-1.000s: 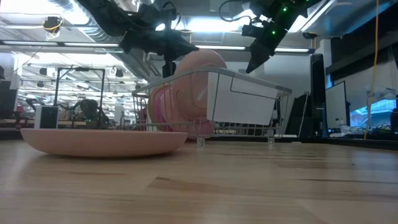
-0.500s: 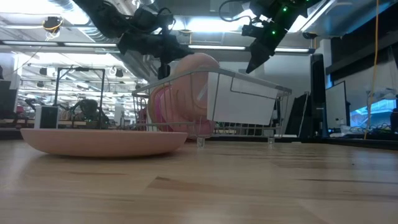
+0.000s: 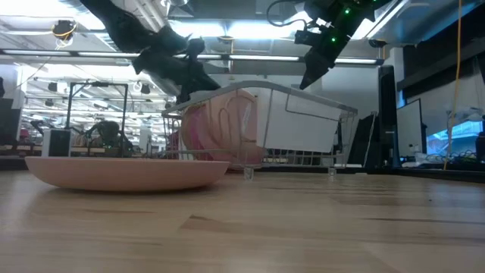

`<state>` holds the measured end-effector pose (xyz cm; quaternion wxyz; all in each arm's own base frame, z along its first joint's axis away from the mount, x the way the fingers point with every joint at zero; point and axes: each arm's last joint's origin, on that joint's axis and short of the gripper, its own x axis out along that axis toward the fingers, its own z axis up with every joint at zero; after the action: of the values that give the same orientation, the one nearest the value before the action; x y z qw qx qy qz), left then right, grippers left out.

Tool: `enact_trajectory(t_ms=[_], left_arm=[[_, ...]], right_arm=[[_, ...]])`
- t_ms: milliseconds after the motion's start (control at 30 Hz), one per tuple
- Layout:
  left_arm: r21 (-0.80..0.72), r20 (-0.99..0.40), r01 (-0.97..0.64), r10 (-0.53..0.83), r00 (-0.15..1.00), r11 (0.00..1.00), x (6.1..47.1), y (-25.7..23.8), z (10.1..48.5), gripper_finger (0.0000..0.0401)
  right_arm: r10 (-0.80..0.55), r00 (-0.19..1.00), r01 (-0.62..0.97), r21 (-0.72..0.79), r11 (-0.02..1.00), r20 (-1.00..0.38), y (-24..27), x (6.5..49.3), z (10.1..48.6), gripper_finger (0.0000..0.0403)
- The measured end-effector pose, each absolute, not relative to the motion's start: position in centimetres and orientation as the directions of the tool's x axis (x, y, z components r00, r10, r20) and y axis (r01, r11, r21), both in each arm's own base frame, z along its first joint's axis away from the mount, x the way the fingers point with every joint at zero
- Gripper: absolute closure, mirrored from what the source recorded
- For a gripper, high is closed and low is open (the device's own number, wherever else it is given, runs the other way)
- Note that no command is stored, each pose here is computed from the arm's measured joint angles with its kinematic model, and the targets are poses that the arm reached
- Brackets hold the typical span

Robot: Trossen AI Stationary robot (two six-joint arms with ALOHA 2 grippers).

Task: Sort dishes
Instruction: Put the pink plate into the dish rack

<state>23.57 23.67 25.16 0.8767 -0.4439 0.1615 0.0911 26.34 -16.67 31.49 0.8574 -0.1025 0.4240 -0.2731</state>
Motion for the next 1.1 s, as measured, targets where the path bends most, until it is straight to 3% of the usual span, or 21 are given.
enact_trajectory(t_ms=[200, 433, 800, 1100], left_arm=[[-0.727, -0.491, -0.364, -0.069, 0.868, 0.583, 22.7, 22.7, 23.6, 0.0401], [-0.667, -0.517, -0.322, -0.107, 0.849, 0.672, 22.7, 22.2, 23.3, 0.0394], [-0.666, -0.512, -0.328, -0.092, 0.854, 0.67, 22.4, 22.5, 23.4, 0.0287], [-0.691, -0.483, -0.39, 0.013, 0.875, 0.609, 19.1, 22.8, 26.4, 0.031]], right_arm=[[-0.553, 0.493, 0.38, -0.406, 0.831, -0.671, -16.7, 26.3, 31.5, 0.035], [-0.553, 0.489, 0.379, -0.407, 0.831, -0.675, -16.6, 26.3, 31.4, 0.035], [-0.544, 0.471, 0.37, -0.405, 0.836, -0.694, -16.5, 26.2, 31.3, 0.035], [-0.537, 0.458, 0.362, -0.402, 0.841, -0.708, -16.5, 26.0, 31.1, 0.035]])
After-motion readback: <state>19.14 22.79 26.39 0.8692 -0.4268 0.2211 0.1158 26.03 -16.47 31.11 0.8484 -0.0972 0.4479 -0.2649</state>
